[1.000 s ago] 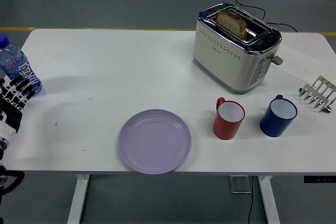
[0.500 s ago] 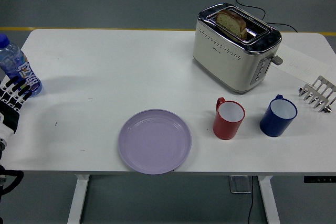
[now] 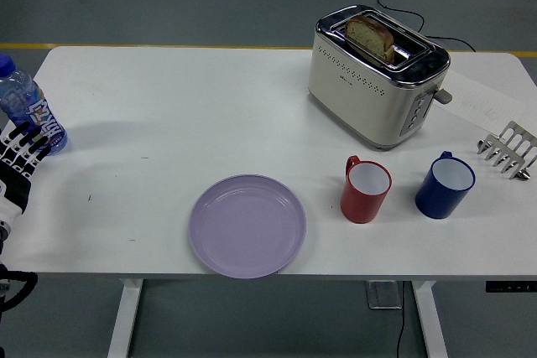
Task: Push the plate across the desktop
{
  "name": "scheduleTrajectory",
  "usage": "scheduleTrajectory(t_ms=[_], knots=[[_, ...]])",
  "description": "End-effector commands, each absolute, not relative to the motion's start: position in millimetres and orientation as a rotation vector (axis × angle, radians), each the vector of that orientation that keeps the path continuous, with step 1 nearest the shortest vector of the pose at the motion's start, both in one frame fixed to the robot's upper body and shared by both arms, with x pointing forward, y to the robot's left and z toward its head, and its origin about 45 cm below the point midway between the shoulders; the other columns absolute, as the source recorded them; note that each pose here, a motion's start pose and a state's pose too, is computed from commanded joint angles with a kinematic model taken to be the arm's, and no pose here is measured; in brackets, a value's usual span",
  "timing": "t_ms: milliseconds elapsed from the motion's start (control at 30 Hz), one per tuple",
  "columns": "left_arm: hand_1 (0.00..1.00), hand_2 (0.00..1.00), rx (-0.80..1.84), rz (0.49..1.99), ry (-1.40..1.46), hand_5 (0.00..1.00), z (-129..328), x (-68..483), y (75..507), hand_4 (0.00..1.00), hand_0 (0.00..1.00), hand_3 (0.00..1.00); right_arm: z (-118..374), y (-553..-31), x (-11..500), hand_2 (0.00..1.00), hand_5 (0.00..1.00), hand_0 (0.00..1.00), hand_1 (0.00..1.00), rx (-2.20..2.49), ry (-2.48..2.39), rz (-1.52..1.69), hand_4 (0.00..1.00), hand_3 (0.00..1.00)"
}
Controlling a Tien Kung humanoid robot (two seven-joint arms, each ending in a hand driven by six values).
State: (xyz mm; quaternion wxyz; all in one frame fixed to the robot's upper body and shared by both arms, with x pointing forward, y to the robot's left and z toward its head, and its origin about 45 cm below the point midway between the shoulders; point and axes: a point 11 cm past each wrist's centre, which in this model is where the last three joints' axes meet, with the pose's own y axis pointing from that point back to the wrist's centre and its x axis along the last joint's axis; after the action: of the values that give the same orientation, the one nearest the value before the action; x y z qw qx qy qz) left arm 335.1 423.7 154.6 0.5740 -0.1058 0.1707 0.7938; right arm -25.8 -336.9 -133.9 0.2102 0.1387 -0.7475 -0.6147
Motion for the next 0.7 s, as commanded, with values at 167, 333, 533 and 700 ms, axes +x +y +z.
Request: scheduleTrajectory(t_ms=[167, 333, 533, 700], knots=[[0.731, 0.7, -0.246, 1.862, 0.401, 0.998, 153.9, 334.7, 424.0, 0.526, 0.748, 0.659, -133.9, -336.5, -25.8, 0.637, 0.592, 0.596, 0.533, 0.385, -2.077, -1.71, 0.402, 0.647], [0.727, 0.698, -0.245, 1.86, 0.4, 0.998, 154.2, 335.1, 423.9, 0.526, 0.748, 0.659, -134.0, -336.2, -25.8, 0.637, 0.591, 0.596, 0.533, 0.386, -2.076, -1.711, 0.402, 0.647], [0.725, 0.697, -0.247, 1.863, 0.404, 0.998, 153.3, 334.9, 424.6, 0.525, 0.748, 0.659, -134.2, -334.9, -26.0, 0.637, 0.59, 0.596, 0.533, 0.384, -2.072, -1.713, 0.401, 0.647], [0.725, 0.698, -0.245, 1.866, 0.407, 0.998, 152.2, 333.9, 425.0, 0.525, 0.748, 0.659, -134.2, -334.5, -27.1, 0.637, 0.59, 0.596, 0.533, 0.381, -2.068, -1.714, 0.4, 0.647]])
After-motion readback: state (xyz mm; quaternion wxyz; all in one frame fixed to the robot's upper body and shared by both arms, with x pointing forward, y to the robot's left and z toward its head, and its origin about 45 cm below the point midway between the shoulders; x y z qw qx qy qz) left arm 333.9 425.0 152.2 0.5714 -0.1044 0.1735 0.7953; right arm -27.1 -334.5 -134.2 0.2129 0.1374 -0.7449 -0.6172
